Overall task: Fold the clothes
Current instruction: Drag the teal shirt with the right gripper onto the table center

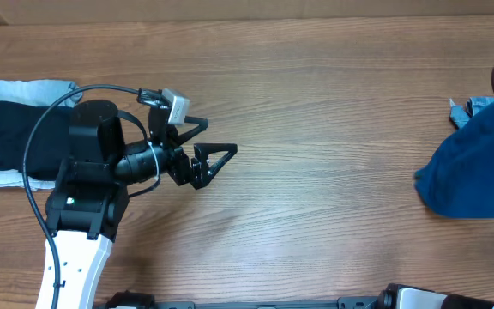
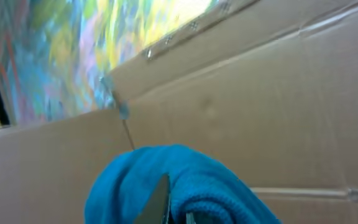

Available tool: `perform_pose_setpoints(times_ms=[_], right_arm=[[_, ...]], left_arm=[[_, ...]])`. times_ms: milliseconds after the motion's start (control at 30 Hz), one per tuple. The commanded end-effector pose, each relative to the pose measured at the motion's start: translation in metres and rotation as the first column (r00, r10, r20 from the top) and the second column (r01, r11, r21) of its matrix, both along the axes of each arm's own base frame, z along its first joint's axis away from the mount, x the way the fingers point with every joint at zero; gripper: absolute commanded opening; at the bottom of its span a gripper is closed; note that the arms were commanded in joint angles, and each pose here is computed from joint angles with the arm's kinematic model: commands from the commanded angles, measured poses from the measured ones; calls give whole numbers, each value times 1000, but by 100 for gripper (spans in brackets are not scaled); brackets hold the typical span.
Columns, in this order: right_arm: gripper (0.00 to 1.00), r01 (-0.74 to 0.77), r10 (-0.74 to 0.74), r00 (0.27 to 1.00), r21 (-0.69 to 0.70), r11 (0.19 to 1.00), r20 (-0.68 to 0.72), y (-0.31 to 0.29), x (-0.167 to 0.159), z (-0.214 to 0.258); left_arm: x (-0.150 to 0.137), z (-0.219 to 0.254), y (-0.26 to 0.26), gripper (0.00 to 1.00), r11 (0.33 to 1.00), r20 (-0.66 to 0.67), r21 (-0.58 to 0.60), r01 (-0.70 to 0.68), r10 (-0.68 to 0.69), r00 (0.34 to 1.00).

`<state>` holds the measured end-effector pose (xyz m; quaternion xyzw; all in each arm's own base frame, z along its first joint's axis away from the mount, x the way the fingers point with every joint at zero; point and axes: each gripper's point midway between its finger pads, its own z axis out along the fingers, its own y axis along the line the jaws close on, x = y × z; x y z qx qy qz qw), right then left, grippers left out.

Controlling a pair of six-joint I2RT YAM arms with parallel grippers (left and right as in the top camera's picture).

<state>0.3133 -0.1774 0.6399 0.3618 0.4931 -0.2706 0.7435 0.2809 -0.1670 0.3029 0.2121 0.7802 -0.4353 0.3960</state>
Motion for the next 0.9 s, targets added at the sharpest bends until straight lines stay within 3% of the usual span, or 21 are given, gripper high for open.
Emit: perform_pose_setpoints(times_ms=[0,33,133,200,233,300,367,533,633,767,867], right_arm=[[4,-150,161,976,84,985,-144,38,78,-56],[4,-207,225,952,105,973,-207,58,97,-75],[4,-454,525,769,267,850,-363,160,148,-151],[4,-571,708,585,419,706,-395,230,163,-202],[4,-619,810,421,524,585,-408,289,168,-241],[6,-623,872,225,624,472,-435,359,162,-291],[11,-604,877,66,680,415,-476,413,148,-335],[19,-563,777,-222,728,392,-589,509,85,-418],[24,-585,730,-279,713,387,-624,532,53,-422],[23,-553,656,-213,643,530,-724,501,50,-429],[27,-443,686,-139,665,602,-714,456,75,-433]], left_arm=[[-1,6,0,100,1000,19,7,11,-11,1000],[-2,5,0,100,1000,13,8,11,-11,1000],[0,8,1,100,1000,29,6,8,-8,1000],[6,23,7,100,1000,77,6,-18,17,997],[11,40,14,100,999,119,1,-41,41,992],[14,79,28,100,996,217,3,-85,82,973],[12,105,36,100,994,291,18,-105,95,952],[9,119,48,100,977,313,86,-194,158,937],[10,107,54,100,966,268,119,-229,191,944],[16,81,72,100,922,184,203,-329,294,938],[22,50,79,100,904,64,267,-333,328,942]])
